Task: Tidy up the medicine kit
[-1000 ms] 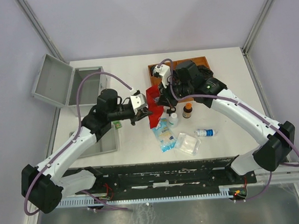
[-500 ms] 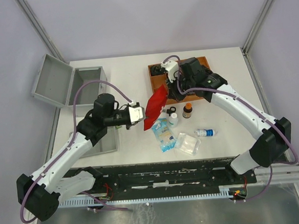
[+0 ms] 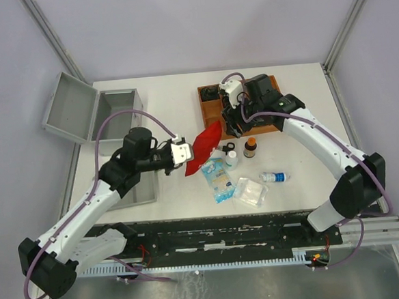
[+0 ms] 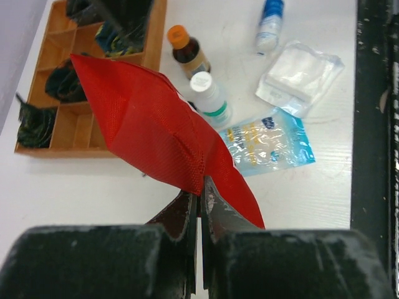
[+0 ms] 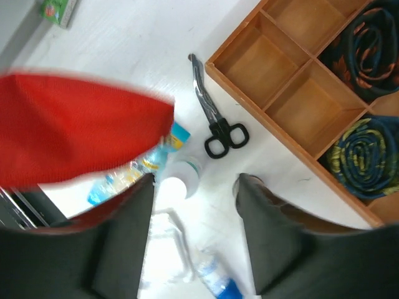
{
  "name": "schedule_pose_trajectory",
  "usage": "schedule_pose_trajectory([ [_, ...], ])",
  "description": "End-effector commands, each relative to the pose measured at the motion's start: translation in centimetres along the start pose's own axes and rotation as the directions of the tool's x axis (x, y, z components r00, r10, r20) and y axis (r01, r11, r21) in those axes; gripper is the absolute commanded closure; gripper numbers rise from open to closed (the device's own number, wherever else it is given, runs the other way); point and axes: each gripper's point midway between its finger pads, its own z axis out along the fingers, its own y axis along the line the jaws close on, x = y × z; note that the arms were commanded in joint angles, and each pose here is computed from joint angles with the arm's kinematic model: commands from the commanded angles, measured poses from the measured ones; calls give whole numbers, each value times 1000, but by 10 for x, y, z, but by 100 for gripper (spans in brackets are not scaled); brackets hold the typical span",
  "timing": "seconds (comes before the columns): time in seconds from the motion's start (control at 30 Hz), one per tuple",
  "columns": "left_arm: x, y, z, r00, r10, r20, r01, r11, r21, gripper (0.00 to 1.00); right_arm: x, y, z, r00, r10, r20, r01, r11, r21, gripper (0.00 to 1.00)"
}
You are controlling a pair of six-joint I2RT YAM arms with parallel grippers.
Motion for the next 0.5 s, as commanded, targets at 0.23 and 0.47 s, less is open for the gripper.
schedule_pose_trajectory([
  [0.23,7,131,-84,960,-220,-175,45,735,-677,97,-17,52,-75,982,-150,115,175,950,-257,16],
  [0.47,42,184,-159,828,-174,-532,-338,602,-723,97,8,54,-68,987,-135,92,155,952,-265,16],
])
